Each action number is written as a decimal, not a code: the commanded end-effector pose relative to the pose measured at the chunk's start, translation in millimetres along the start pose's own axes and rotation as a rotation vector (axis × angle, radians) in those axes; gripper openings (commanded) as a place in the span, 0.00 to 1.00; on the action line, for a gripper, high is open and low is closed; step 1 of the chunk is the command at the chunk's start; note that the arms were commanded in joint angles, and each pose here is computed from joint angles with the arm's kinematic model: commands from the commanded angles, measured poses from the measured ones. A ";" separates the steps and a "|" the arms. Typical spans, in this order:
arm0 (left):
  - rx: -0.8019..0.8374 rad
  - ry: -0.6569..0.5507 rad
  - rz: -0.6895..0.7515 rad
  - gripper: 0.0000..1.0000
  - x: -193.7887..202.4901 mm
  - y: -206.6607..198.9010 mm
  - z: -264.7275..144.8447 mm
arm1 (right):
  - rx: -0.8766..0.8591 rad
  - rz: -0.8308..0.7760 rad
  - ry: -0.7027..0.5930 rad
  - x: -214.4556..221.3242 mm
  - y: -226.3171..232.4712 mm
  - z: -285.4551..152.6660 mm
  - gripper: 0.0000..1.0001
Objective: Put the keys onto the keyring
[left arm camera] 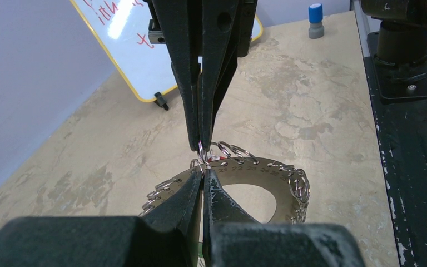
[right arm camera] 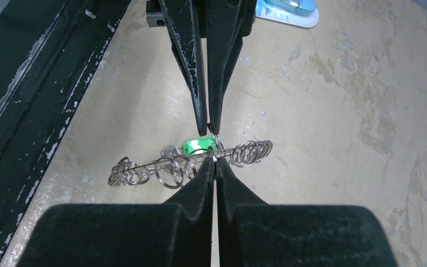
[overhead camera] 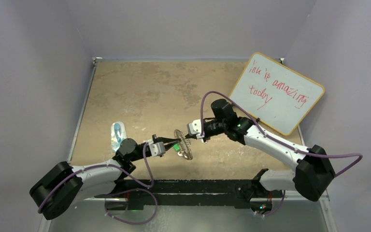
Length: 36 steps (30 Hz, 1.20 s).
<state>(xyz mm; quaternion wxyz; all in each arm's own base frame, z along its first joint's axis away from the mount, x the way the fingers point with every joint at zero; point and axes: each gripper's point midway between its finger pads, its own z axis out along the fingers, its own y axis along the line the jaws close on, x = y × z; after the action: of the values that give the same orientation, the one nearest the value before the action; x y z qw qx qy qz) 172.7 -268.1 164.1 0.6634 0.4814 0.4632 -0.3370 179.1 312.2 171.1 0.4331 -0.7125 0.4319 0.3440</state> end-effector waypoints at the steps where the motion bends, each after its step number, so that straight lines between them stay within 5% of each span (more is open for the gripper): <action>1: -0.003 -0.035 0.033 0.00 -13.4 4.2 4.2 | 0.010 0.005 -0.036 -19.1 -11.5 -1.3 0.00; 4: -0.045 -0.016 0.031 0.04 -12.6 11.6 2.5 | 0.062 0.054 -0.047 -19.6 -16.7 -1.7 0.00; 10: -0.118 -0.007 0.031 0.55 -22.6 25.5 -3.0 | 0.104 0.191 -0.113 -31.6 -18.6 -2.0 0.00; 11: -0.117 -0.007 0.029 0.56 -23.9 25.1 -3.7 | 0.104 0.208 -0.117 -31.6 -17.8 -1.4 0.00; 19: -0.055 -0.024 -0.018 0.33 -24.4 11.5 -2.6 | 0.100 0.405 -0.217 -39.8 -7.7 2.2 0.00; 36: -0.109 0.028 -0.029 0.22 -1.1 18.2 -2.4 | -0.029 0.621 -0.269 -19.7 30.9 17.2 0.00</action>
<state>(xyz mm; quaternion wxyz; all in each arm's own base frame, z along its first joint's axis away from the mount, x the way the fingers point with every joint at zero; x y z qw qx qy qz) 177.7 -259.9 164.8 0.6591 0.4502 0.5027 -0.3320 157.8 325.4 170.3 0.3803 -0.4913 0.5840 0.5224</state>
